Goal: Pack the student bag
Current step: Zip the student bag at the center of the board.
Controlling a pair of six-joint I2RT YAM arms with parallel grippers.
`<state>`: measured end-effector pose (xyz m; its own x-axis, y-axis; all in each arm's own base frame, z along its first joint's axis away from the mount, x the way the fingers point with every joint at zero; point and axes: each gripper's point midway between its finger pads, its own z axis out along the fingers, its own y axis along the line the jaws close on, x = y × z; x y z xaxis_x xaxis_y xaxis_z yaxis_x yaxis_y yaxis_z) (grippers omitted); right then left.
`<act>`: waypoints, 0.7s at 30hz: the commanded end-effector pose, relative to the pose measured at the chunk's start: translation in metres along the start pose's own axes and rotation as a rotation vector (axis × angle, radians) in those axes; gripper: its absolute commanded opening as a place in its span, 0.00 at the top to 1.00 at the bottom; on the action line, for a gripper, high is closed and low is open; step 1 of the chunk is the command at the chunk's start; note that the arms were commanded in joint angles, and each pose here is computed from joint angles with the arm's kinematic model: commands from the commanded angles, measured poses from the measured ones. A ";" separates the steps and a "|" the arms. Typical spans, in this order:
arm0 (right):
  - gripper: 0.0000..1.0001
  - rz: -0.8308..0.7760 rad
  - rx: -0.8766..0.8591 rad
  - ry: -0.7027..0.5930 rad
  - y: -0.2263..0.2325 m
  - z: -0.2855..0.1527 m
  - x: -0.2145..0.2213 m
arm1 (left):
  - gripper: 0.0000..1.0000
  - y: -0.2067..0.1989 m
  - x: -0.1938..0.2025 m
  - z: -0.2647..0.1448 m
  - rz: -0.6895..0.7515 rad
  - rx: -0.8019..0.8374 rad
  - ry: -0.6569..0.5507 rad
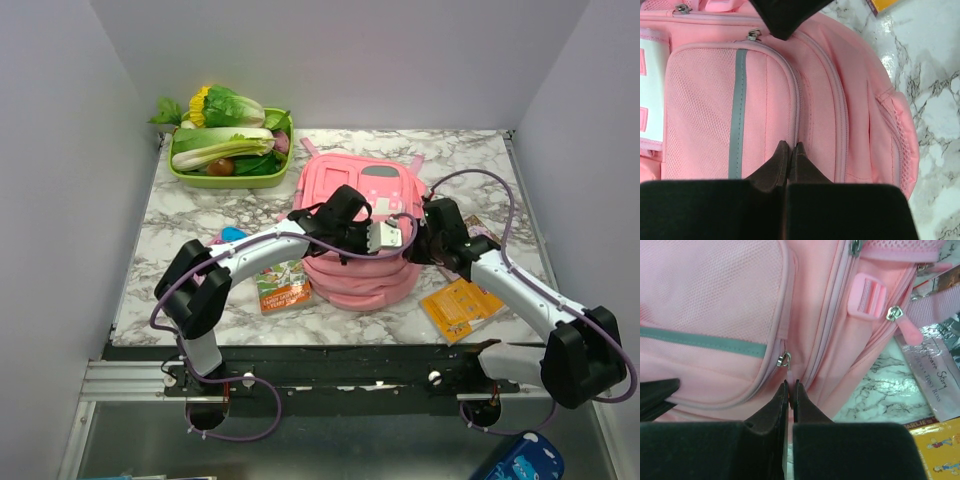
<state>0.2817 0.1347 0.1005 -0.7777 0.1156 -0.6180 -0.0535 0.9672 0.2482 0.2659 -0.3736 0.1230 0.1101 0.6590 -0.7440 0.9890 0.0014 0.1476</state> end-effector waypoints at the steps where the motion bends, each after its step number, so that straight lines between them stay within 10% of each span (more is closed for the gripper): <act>1: 0.99 -0.035 0.136 -0.024 -0.030 0.007 -0.018 | 1.00 -0.015 -0.004 -0.025 0.003 0.080 0.015; 9: 0.97 0.006 0.177 -0.097 -0.030 0.013 -0.047 | 1.00 -0.027 -0.008 -0.025 0.027 0.124 0.022; 15: 0.40 0.078 0.260 -0.165 -0.044 -0.003 -0.055 | 1.00 -0.016 -0.011 -0.024 -0.002 0.075 0.013; 21: 0.33 0.195 0.310 -0.260 -0.061 -0.015 -0.070 | 1.00 0.000 -0.021 -0.041 -0.025 0.014 -0.046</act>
<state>0.3217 0.0851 0.1231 -0.6639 0.2405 -0.7081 0.1884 0.9701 0.1528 0.2589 -0.3604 0.1267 0.0920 0.6923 -0.7158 0.9941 -0.0226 0.1059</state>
